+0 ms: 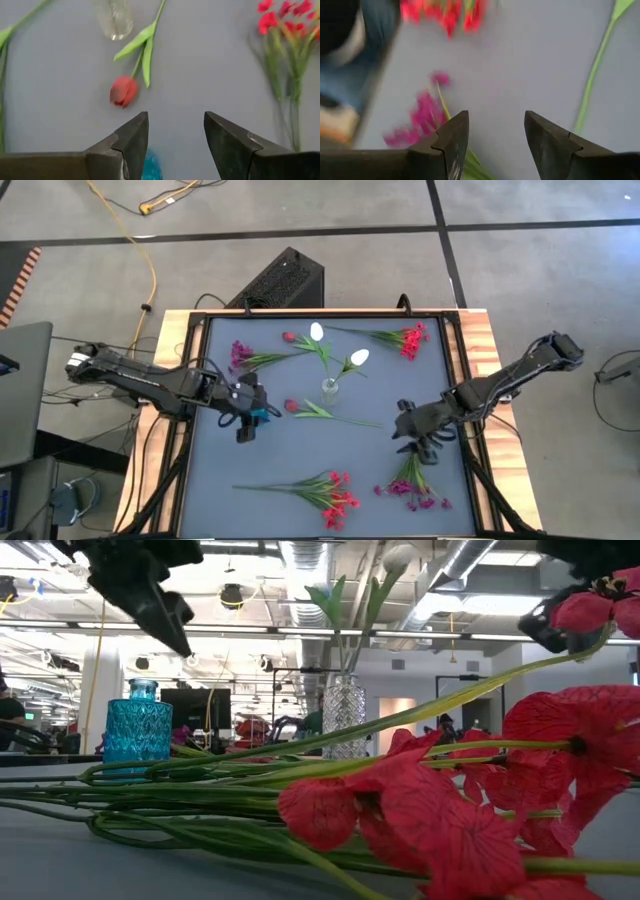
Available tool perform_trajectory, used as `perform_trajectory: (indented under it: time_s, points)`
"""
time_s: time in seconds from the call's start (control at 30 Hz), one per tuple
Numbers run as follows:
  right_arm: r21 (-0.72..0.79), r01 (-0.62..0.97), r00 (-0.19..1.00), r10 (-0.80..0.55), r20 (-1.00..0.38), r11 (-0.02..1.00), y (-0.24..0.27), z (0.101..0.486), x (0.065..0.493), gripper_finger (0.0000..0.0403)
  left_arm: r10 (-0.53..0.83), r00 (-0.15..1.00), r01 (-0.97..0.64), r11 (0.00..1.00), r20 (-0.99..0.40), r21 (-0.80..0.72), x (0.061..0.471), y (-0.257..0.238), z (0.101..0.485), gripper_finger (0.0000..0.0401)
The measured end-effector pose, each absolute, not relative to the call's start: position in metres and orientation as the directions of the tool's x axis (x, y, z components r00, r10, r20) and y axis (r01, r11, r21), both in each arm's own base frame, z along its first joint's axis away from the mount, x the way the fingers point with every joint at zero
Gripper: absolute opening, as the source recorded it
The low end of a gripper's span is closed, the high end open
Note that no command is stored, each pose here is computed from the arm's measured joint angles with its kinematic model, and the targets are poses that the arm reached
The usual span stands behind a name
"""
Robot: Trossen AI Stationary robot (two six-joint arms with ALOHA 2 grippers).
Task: Sort flowers into vase by color
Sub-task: Put the bottom red flowers into the transparent vase
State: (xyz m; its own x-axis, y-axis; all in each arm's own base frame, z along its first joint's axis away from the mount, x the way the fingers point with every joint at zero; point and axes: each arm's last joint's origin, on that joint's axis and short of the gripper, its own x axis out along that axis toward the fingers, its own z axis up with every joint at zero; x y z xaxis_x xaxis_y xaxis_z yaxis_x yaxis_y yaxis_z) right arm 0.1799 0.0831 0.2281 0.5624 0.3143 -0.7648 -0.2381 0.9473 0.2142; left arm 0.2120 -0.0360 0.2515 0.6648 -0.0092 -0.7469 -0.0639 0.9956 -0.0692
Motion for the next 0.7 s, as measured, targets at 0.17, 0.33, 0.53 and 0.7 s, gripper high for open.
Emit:
perform_trajectory:
  time_s: [0.17, 0.33, 0.53, 0.7]
  points:
    - [0.095, -0.231, 0.555, 0.211, -0.805, 0.968, 0.076, 0.224, 0.178, 0.0218, -0.098, 0.713, 0.039, 0.994, -0.694, -0.100, 0.217, -0.041, 0.257, 0.0181]
    - [0.095, -0.198, 0.567, 0.193, -0.801, 0.976, 0.070, 0.225, 0.181, 0.0218, -0.333, 0.712, 0.284, 0.942, -0.618, -0.181, 0.232, -0.067, 0.254, 0.0180]
    - [0.080, -0.197, 0.574, 0.182, -0.799, 0.977, 0.066, 0.225, 0.183, 0.0218, -0.419, 0.625, 0.389, 0.899, -0.658, -0.204, 0.248, -0.096, 0.235, 0.0180]
    - [0.032, -0.232, 0.592, 0.167, -0.788, 0.972, 0.060, 0.226, 0.186, 0.0218, -0.375, 0.622, 0.394, 0.908, -0.687, -0.138, 0.261, -0.087, 0.249, 0.0180]
